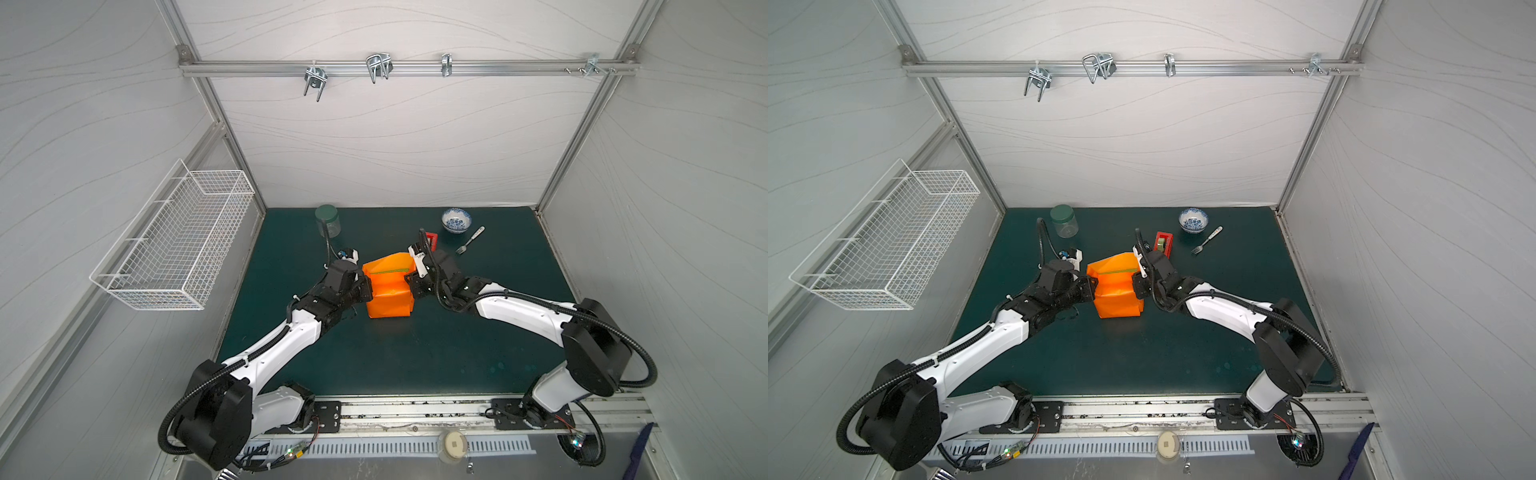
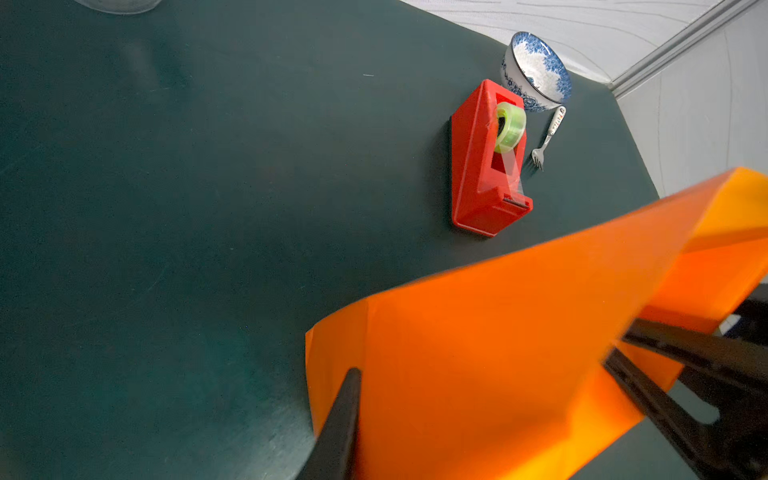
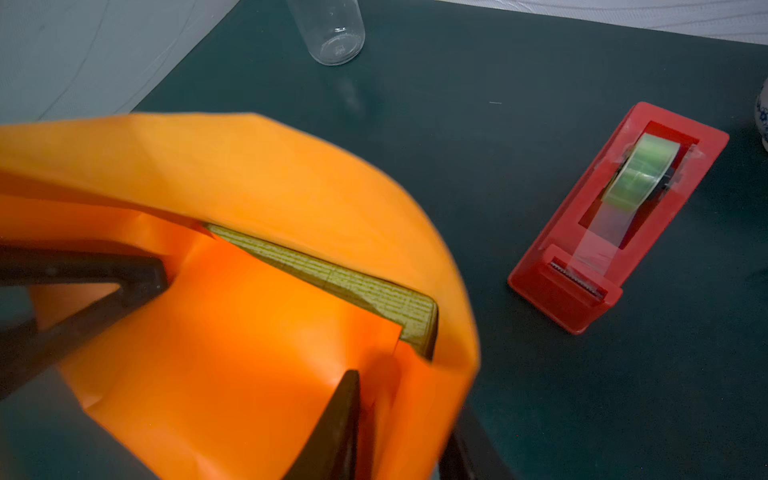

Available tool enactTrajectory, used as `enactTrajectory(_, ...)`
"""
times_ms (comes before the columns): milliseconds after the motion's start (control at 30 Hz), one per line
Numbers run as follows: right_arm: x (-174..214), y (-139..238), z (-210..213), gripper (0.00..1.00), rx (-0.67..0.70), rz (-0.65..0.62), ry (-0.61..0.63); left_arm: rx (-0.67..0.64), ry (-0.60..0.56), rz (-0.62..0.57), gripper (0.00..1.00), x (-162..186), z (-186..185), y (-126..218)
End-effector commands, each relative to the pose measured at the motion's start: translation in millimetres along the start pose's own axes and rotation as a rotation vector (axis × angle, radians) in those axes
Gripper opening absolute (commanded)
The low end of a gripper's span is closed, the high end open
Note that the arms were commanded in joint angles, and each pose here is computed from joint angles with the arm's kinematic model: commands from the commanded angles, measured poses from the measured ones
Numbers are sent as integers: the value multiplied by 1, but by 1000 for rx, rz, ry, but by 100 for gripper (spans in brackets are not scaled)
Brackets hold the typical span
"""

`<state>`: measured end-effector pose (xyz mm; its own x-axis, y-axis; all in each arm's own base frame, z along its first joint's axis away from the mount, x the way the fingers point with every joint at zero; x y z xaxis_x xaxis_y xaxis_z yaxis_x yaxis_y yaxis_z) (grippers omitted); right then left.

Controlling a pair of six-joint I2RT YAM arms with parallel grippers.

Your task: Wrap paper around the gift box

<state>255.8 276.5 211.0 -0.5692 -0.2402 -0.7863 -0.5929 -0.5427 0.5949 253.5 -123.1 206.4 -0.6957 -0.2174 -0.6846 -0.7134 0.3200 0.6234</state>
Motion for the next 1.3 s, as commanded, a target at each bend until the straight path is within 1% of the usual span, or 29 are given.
enactTrajectory(0,13,-6,-4,32,43,85,38,-48,-24,-35,11,-11,-4,-1)
enactTrajectory(100,11,-5,-3,31,43,80,43,-60,-32,-36,1,-9,-5,-3)
enactTrajectory(133,11,-5,-3,31,43,80,44,-63,-35,-37,0,-8,-5,-3)
enactTrajectory(233,9,-5,-2,31,37,80,43,-75,-43,-38,0,-7,-7,-5)
enactTrajectory(333,5,-2,-1,34,30,74,41,-91,-51,-34,0,-6,-7,-7)
enactTrajectory(500,-8,10,1,48,26,48,29,-107,-65,-17,0,-5,-6,-9)
enactTrajectory(600,-11,18,1,51,25,34,17,-109,-67,-12,0,-4,-6,-10)
enactTrajectory(667,-12,18,1,48,26,32,16,-106,-67,-12,0,-5,-7,-10)
enactTrajectory(867,-11,9,0,32,47,46,35,-102,-67,-13,0,-6,-8,-10)
enactTrajectory(1000,-4,1,-2,21,74,79,49,-90,-58,-20,1,-9,-10,-8)
enactTrajectory(1133,3,-3,-4,16,89,102,44,-83,-43,-46,12,-15,-13,-3)
enactTrajectory(1200,5,-3,-4,13,89,106,44,-102,-42,-64,19,-18,-13,-1)
enactTrajectory(1267,5,-4,-5,12,91,107,44,-110,-45,-79,21,-21,-13,2)
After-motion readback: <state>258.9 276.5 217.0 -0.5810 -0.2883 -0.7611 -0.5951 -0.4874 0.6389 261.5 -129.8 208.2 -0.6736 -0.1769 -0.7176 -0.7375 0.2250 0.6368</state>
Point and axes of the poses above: each gripper's point midway between its finger pads, its own y axis back along the fingers, its own z axis along the line the jaws close on, x = y × z, the point moved 10 cm from there along y, back along the fingers
